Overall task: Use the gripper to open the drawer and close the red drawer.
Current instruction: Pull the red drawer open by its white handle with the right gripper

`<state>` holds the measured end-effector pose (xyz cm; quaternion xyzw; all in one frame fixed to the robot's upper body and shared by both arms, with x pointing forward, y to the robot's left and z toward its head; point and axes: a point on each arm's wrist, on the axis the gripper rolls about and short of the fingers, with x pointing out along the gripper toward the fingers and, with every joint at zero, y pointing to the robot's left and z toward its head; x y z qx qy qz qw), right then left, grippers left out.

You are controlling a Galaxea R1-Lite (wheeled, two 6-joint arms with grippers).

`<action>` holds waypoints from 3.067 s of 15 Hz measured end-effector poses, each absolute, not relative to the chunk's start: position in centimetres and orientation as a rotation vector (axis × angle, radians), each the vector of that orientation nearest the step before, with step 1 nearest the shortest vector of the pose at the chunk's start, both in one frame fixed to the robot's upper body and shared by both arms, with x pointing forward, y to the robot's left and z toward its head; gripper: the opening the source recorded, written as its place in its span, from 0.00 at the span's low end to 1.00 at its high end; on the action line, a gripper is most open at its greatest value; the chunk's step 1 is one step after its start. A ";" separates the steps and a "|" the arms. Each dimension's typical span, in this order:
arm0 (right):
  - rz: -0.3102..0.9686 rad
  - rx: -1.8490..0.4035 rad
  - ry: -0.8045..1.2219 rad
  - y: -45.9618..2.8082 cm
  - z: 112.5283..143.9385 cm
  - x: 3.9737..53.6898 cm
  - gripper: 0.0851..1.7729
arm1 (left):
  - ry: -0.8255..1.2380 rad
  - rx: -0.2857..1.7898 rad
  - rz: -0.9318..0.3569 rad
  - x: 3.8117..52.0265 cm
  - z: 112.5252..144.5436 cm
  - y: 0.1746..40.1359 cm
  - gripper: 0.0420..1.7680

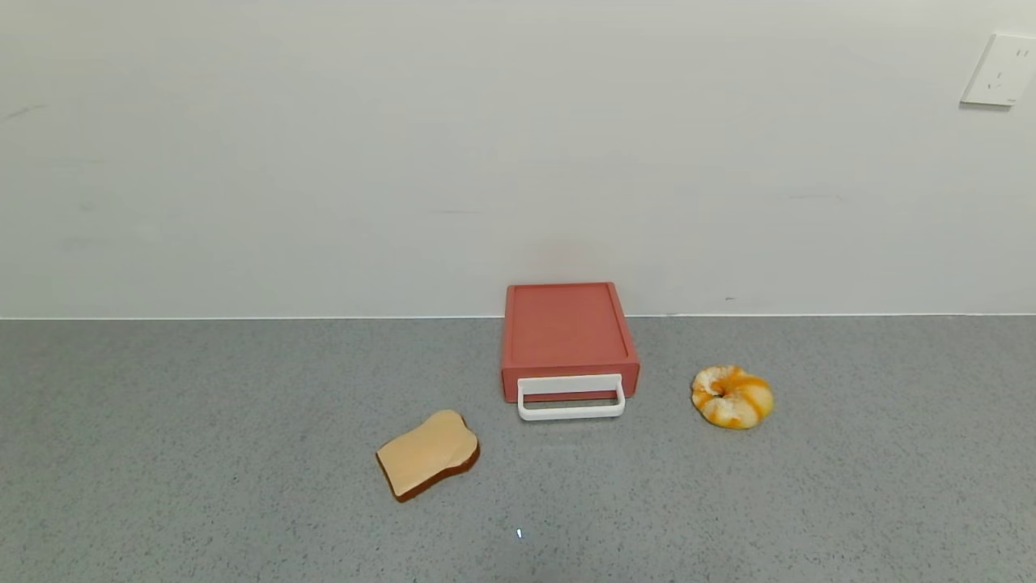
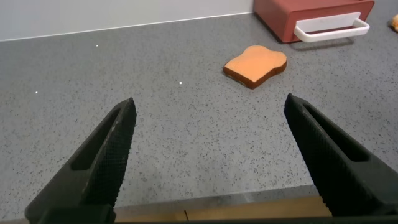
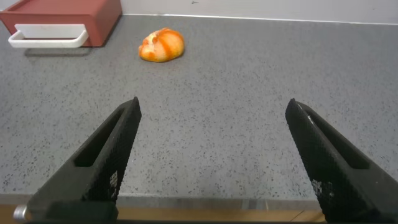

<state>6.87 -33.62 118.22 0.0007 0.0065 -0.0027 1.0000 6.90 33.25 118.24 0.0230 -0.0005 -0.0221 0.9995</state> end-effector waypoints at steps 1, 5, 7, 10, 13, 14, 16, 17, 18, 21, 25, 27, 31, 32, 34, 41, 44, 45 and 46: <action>-0.005 0.002 0.015 -33.6 118.2 6.9 0.96 | -0.001 0.046 -0.045 6.9 118.2 33.3 0.97; 0.001 -0.002 0.031 -33.6 119.0 6.4 0.96 | -0.002 0.047 -0.045 6.9 118.2 33.3 0.97; 0.001 -0.003 0.024 -33.6 120.5 5.8 0.96 | -0.002 0.047 -0.044 6.9 118.2 33.3 0.97; 0.001 -0.026 0.017 -33.6 123.4 5.8 0.96 | -0.002 0.047 -0.044 6.9 118.2 33.3 0.97; 0.010 -0.070 0.037 -33.6 127.0 6.6 0.96 | -0.002 0.047 -0.044 6.9 118.2 33.3 0.97; 0.018 -0.077 0.051 -33.7 128.2 7.2 0.96 | -0.002 0.047 -0.044 6.9 118.2 33.3 0.97; 0.052 -0.082 0.087 -33.6 130.9 8.9 0.96 | -0.001 0.047 -0.044 6.9 118.2 33.3 0.97; 0.082 -0.083 0.109 -33.5 132.2 10.1 0.96 | 0.000 0.047 -0.044 6.9 118.2 33.3 0.97; 0.114 -0.083 0.134 -33.4 133.4 11.3 0.96 | 0.000 0.047 -0.044 6.9 118.2 33.3 0.97; 0.221 -0.080 0.222 -32.7 136.3 16.2 0.96 | -0.001 0.046 -0.044 6.9 118.2 33.3 0.97; 0.333 -0.085 0.349 -30.7 137.9 23.5 0.96 | -0.001 0.045 -0.044 6.9 118.2 33.3 0.97; 0.383 -0.088 0.412 -29.1 137.8 27.1 0.96 | -0.002 0.046 -0.044 6.9 118.2 33.3 0.97; 0.458 -0.065 0.511 -25.3 136.9 33.2 0.96 | -0.002 0.046 -0.044 6.9 118.2 33.3 0.97; 0.466 -0.054 0.529 -24.3 136.6 34.5 0.96 | -0.002 0.046 -0.044 6.9 118.2 33.3 0.97; 0.470 -0.056 0.569 -22.4 135.9 36.8 0.93 | -0.002 0.045 -0.044 6.9 118.2 33.3 0.97; 0.498 -0.089 0.641 -18.6 133.3 40.6 0.35 | -0.001 0.047 -0.044 6.9 118.2 33.3 0.97; 0.504 -0.088 0.657 -17.9 132.8 41.0 0.02 | -0.001 0.047 -0.044 6.9 118.2 33.3 0.97; 0.502 -0.084 0.658 -17.6 132.8 41.1 0.02 | -0.001 0.047 -0.044 6.9 118.2 33.3 0.97; 0.497 -0.085 0.663 -17.3 132.8 41.2 0.02 | -0.001 0.048 -0.044 6.9 118.2 33.3 0.97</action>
